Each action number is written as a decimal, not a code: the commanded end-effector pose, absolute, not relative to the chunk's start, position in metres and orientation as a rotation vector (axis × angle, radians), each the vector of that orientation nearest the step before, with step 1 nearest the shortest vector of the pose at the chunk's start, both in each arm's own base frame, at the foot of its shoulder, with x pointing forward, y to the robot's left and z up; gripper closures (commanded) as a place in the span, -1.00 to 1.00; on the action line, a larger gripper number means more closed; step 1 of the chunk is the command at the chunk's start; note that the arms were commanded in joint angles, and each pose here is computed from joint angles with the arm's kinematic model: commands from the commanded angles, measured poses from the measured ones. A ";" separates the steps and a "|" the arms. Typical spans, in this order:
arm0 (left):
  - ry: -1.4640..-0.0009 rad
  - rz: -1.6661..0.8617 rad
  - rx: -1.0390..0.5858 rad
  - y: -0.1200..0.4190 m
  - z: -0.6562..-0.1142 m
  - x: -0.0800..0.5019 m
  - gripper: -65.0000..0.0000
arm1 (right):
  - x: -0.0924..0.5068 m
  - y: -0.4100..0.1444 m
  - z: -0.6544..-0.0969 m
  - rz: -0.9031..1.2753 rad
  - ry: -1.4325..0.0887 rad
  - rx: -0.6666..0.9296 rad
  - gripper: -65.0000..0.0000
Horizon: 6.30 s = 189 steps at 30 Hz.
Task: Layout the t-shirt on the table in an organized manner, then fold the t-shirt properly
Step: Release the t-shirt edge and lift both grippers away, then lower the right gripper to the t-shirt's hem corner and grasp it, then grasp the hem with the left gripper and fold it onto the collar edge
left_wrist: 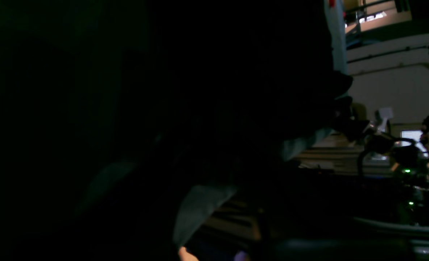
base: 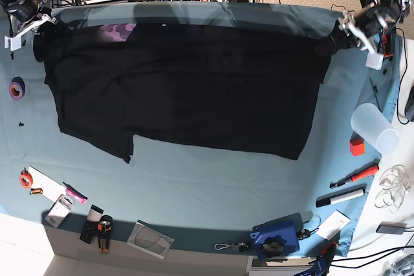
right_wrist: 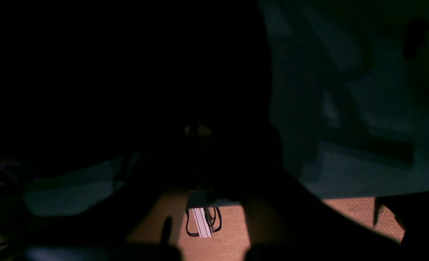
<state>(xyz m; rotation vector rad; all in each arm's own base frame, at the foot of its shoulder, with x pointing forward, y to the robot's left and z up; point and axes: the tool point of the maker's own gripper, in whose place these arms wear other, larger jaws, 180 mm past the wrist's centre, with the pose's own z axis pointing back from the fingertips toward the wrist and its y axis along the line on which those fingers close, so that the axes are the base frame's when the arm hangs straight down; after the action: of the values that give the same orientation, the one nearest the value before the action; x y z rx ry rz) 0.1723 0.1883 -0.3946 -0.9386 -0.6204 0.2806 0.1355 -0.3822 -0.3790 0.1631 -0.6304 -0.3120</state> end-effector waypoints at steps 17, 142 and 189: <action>-0.539 0.300 -0.974 0.181 -0.402 0.146 -0.04 | 0.133 -0.377 -0.370 -0.285 -0.593 0.217 0.41; -1.008 0.081 -0.643 0.231 -0.299 0.296 -0.04 | 0.320 -0.354 -0.340 -0.051 -0.782 0.205 0.21; -0.993 -0.133 -0.471 0.170 -0.315 0.348 -0.03 | 0.382 -0.291 -0.220 0.331 -1.043 -0.123 1.00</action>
<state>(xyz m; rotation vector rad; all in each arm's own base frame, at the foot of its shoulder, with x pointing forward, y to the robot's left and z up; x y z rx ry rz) 0.3381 0.1661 -0.3360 -0.4666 -0.9174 -0.1143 0.3745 -0.2890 -0.2405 -0.1056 -0.9784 0.3220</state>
